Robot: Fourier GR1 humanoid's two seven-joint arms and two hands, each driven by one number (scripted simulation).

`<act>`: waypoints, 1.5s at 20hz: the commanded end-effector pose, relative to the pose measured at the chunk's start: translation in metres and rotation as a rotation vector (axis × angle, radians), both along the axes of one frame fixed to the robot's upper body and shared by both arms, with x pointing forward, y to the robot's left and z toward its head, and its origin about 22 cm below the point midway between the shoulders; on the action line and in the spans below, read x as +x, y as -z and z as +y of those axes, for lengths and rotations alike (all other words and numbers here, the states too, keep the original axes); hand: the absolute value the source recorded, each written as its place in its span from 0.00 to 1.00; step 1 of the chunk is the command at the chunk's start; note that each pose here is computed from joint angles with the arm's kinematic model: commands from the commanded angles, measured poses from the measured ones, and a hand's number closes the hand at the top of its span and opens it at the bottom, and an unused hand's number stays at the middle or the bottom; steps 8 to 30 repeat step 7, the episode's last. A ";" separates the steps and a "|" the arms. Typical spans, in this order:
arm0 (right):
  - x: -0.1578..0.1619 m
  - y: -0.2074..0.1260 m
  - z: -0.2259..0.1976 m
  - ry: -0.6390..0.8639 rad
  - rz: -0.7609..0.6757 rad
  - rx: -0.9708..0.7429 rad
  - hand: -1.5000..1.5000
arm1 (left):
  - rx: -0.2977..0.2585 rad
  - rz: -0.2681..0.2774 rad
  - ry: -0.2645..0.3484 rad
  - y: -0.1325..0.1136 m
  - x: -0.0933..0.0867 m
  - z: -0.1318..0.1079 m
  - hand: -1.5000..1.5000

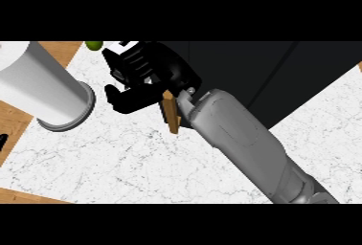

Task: Pick up the bottled water, place it into the cabinet and close the cabinet

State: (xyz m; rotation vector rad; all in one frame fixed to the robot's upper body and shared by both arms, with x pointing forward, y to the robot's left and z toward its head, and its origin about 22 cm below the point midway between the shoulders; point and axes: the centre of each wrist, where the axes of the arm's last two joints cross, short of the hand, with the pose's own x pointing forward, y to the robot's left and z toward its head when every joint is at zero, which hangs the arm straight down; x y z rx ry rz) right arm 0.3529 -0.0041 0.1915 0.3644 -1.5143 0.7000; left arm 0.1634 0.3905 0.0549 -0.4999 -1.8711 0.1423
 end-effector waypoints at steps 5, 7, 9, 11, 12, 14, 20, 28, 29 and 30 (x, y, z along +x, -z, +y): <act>0.037 -0.012 -0.016 0.264 0.037 0.182 0.00 | -0.024 0.011 -0.007 0.007 -0.008 -0.002 0.00; 0.036 -0.016 -0.012 0.278 0.027 0.199 0.00 | -0.024 -0.004 0.000 0.005 -0.009 -0.007 0.00; 0.036 -0.016 -0.012 0.278 0.027 0.199 0.00 | -0.024 -0.004 0.000 0.005 -0.009 -0.007 0.00; 0.036 -0.016 -0.012 0.278 0.027 0.199 0.00 | -0.024 -0.004 0.000 0.005 -0.009 -0.007 0.00; 0.036 -0.016 -0.012 0.278 0.027 0.199 0.00 | -0.024 -0.004 0.000 0.005 -0.009 -0.007 0.00; 0.036 -0.016 -0.012 0.278 0.027 0.199 0.00 | -0.024 -0.004 0.000 0.005 -0.009 -0.007 0.00; 0.036 -0.016 -0.012 0.278 0.027 0.199 0.00 | -0.024 -0.004 0.000 0.005 -0.009 -0.007 0.00; 0.036 -0.016 -0.012 0.278 0.027 0.199 0.00 | -0.024 -0.004 0.000 0.005 -0.009 -0.007 0.00; 0.036 -0.016 -0.012 0.278 0.027 0.199 0.00 | -0.024 -0.004 0.000 0.005 -0.009 -0.007 0.00; 0.036 -0.016 -0.012 0.278 0.027 0.199 0.00 | -0.024 -0.004 0.000 0.005 -0.009 -0.007 0.00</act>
